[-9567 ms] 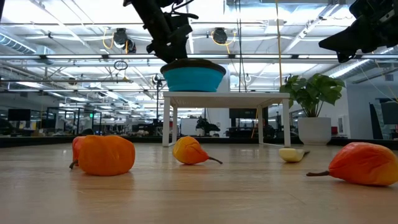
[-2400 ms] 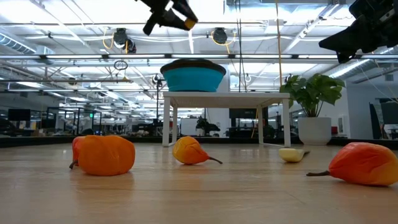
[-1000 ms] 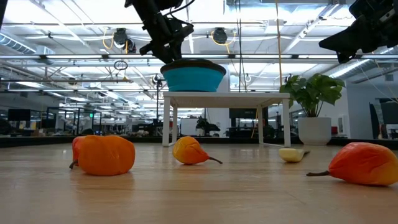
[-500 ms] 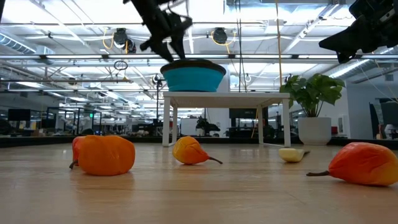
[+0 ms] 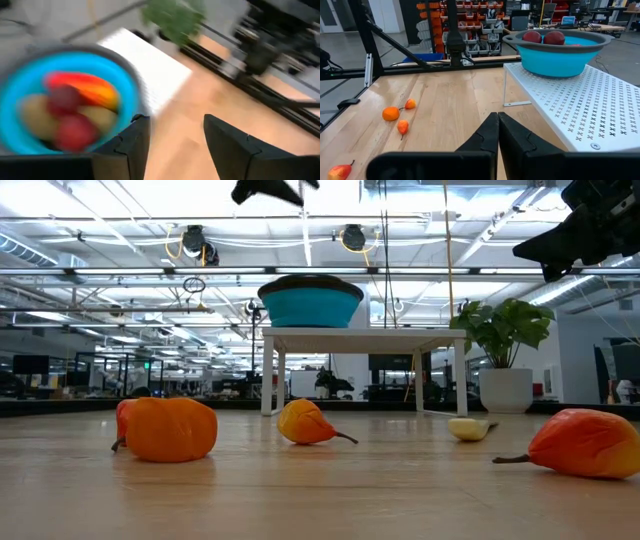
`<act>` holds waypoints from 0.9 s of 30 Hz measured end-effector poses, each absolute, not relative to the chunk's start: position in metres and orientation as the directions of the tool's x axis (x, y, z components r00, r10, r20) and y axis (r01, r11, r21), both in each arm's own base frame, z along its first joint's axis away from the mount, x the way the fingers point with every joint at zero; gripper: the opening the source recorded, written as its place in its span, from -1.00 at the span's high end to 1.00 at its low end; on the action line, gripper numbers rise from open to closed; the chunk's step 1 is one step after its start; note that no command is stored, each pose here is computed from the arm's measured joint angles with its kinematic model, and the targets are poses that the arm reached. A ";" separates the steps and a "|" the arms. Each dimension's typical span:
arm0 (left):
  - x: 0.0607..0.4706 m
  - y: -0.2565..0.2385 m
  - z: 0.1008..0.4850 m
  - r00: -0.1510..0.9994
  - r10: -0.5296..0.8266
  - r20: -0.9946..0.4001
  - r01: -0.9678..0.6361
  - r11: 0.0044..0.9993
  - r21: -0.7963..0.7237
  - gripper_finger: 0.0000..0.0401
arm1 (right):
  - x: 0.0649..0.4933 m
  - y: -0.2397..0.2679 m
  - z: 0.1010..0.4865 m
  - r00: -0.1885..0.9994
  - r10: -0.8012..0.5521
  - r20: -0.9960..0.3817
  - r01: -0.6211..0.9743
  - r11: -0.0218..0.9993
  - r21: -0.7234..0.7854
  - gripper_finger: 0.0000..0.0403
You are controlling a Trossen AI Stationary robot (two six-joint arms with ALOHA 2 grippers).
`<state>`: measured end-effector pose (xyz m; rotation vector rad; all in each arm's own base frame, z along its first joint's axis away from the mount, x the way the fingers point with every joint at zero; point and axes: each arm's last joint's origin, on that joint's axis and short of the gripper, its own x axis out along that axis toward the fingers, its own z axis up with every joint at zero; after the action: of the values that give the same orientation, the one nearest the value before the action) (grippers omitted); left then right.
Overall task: Pick & Place Fruit
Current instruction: Put the orange peach into the blue strainer bowl on the shelf
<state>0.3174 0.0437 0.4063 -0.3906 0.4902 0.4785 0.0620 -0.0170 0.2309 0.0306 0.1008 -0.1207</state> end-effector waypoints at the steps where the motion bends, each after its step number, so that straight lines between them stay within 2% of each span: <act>1: 0.319 0.034 0.406 0.786 0.314 -0.533 -0.506 0.822 -0.260 0.11 | 0.062 -0.017 0.231 0.988 -0.119 -0.102 0.122 0.992 0.024 0.98; 7: 0.328 -0.023 0.398 0.814 0.187 -0.550 -0.453 0.797 -0.400 0.25 | 0.062 -0.017 0.231 0.988 -0.119 -0.102 0.122 0.992 0.024 0.98; 14: 0.338 -0.073 0.379 0.797 0.118 -0.592 -0.505 0.668 -0.547 0.41 | 0.062 -0.017 0.231 0.988 -0.119 -0.102 0.122 0.992 0.024 0.98; 21: 0.350 -0.114 0.345 0.731 0.054 -0.680 -0.590 0.550 -0.591 0.55 | 0.062 -0.017 0.231 0.988 -0.119 -0.102 0.122 0.992 0.024 0.98; 27: 0.353 -0.140 0.311 0.598 -0.032 -0.801 -0.706 0.453 -0.545 0.63 | 0.062 -0.017 0.231 0.987 -0.118 -0.104 0.121 0.992 0.025 0.98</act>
<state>0.3528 -0.1398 0.3112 -1.0310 0.8487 0.4839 0.0620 -0.0170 0.2307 0.0314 0.1030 -0.1203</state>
